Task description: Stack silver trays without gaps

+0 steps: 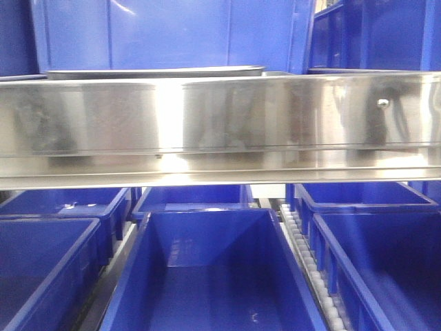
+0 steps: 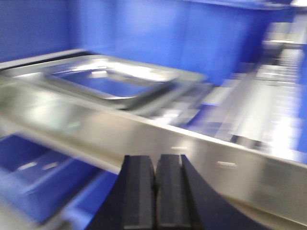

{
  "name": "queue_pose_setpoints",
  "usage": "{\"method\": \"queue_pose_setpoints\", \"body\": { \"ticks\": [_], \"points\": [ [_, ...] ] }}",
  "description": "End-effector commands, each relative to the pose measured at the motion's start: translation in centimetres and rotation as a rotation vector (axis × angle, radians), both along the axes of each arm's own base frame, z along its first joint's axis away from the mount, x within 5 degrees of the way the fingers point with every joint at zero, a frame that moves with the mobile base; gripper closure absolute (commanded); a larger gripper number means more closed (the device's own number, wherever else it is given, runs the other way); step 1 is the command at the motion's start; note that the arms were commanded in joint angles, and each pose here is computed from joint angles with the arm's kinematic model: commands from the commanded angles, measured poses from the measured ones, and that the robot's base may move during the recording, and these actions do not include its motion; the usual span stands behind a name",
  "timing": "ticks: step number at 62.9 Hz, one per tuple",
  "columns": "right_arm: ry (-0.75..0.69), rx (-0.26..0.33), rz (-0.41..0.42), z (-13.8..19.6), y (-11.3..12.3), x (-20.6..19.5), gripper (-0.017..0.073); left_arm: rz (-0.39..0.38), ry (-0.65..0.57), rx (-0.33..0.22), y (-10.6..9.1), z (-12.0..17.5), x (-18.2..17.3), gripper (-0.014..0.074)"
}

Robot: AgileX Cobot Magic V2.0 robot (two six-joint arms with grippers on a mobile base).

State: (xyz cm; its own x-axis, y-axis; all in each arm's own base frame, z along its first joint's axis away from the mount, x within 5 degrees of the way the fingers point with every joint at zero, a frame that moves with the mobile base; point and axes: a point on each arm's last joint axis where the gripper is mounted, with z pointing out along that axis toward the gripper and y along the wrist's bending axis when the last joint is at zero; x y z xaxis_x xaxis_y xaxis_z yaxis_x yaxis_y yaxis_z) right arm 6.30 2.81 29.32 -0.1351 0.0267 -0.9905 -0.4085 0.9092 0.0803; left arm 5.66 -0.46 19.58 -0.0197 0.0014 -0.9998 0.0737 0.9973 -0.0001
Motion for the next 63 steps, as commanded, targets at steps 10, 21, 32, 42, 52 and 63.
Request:
{"method": "queue_pose_setpoints", "body": {
  "ticks": [10,21,32,42,52,63],
  "points": [
    [-0.113,0.034,-0.34,0.8,-2.2,0.5,0.0501,0.011,-0.096,-0.011,0.1,1.0,-0.1,0.0642],
    [-0.176,0.092,-0.477,-2.8,-3.1,0.1,0.0501,0.011,-0.096,-0.011,0.1,1.0,-0.1,0.0642],
    [-0.238,0.098,-0.481,-6.7,-3.1,-0.4,0.0501,0.011,-0.096,-0.011,0.1,1.0,-0.1,0.0642],
    [-0.278,0.105,-0.477,-8.0,-3.1,-0.9,0.0501,0.011,-0.096,-0.011,0.1,1.0,-0.1,0.0642],
    [-0.279,0.105,-0.477,-8.0,-3.1,-0.9,0.0501,0.011,-0.096,-0.011,0.1,1.0,-0.1,0.0642],
    [-0.279,0.105,-0.477,-8.0,-3.1,-0.9,0.0501,0.011,-0.096,-0.011,0.1,1.0,-0.1,0.0642]
  ]
}}
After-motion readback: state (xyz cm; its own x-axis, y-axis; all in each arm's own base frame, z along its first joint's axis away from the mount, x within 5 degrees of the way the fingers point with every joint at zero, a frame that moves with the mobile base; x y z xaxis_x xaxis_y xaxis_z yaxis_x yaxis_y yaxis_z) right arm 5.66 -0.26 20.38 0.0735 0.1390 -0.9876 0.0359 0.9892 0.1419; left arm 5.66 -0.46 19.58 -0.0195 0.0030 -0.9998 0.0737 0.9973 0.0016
